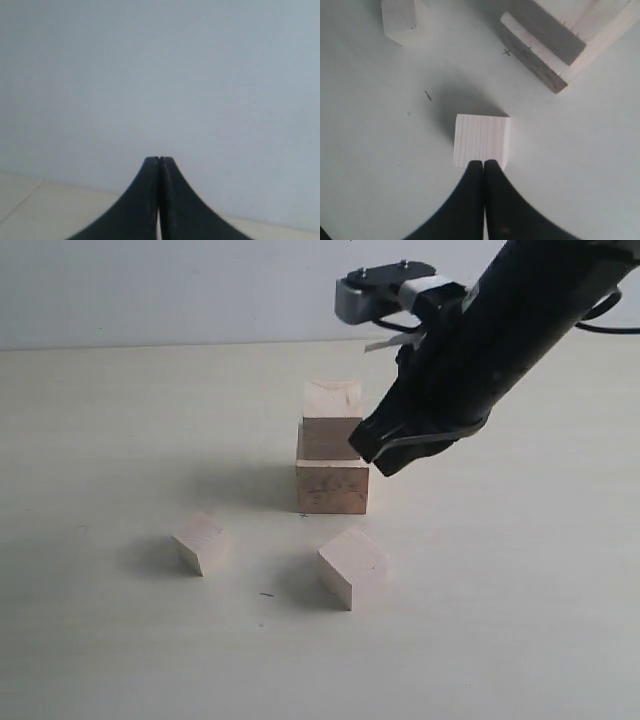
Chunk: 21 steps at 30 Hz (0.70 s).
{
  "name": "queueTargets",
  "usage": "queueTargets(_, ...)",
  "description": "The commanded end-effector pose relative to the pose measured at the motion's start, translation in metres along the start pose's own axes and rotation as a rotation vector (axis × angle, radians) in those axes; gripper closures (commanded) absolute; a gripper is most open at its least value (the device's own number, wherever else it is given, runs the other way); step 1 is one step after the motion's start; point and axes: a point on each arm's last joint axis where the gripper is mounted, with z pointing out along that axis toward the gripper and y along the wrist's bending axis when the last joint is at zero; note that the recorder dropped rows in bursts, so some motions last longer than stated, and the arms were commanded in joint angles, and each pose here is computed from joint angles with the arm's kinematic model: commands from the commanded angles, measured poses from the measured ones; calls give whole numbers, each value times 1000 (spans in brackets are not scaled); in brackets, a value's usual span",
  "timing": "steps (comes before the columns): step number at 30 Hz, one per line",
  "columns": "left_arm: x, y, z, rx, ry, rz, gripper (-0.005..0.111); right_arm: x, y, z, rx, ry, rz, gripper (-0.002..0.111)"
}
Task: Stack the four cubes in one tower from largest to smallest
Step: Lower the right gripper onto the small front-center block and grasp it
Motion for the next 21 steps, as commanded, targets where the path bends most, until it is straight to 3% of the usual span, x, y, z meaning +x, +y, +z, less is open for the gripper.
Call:
queueTargets(1, 2, 0, -28, 30, -116, 59, 107, 2, 6, 16, 2, -9, -17, 108)
queueTargets(5, 29, -1, -31, 77, -64, 53, 107, 3, 8, 27, -18, 28, -17, 99)
queueTargets(11, 95, 6, -29, 55, 132, -14, 107, 3, 7, 46, -70, 69, 38, 57)
queueTargets(14, 102, 11, -29, 12, 147, -147, 107, 4, 5, 57, -79, 96, 54, 38)
queueTargets(17, 101, 17, -29, -32, 126, -156, 107, 5, 2, 66, -74, 121, 55, 34)
queueTargets(21, 102, 5, -30, 135, 157, -126, 107, 8, -8, 78, -3, 156, 6, 34)
